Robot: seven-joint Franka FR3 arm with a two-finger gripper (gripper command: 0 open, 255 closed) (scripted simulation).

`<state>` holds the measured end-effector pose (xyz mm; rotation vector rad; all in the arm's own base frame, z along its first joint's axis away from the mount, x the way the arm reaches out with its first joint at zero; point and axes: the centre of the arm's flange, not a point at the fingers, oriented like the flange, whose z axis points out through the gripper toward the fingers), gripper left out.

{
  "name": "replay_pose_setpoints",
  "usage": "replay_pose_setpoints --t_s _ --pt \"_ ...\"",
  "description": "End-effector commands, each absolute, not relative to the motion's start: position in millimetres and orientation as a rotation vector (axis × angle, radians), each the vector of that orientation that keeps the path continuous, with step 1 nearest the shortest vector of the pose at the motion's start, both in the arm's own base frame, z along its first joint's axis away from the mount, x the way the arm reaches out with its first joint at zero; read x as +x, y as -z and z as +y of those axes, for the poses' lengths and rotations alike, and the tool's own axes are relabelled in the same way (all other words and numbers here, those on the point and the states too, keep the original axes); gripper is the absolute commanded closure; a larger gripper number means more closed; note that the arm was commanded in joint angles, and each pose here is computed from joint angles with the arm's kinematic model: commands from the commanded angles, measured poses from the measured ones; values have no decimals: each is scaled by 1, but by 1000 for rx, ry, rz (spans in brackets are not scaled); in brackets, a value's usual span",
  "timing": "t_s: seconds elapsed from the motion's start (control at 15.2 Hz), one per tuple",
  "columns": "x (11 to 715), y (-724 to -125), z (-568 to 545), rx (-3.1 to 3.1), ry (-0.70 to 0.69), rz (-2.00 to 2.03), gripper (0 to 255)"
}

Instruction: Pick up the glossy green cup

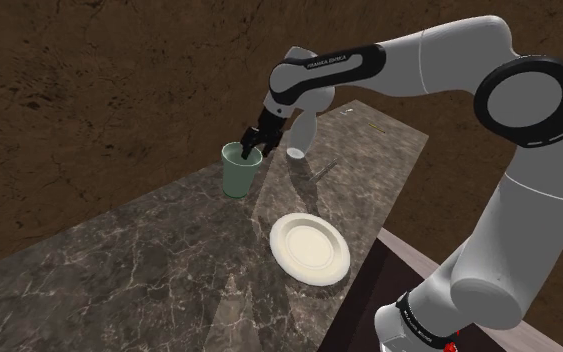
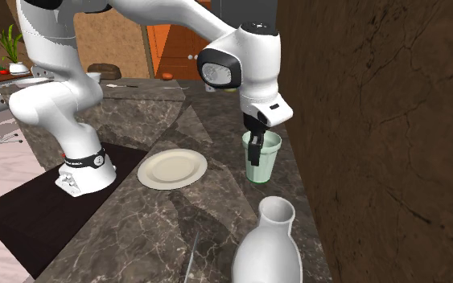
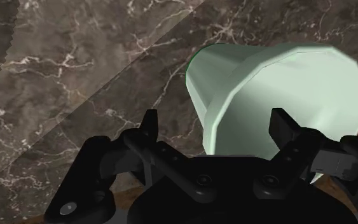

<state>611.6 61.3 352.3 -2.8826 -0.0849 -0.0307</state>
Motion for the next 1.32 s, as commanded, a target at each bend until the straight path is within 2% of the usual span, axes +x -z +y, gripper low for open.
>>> replay_pose_setpoints --t_s 0.0,0.59,1.25 --pt "611 -350 61 -2883 31 -85 255" --pt "612 -351 61 -2883 31 -85 255" --pt "612 -403 61 -2883 31 -85 255"
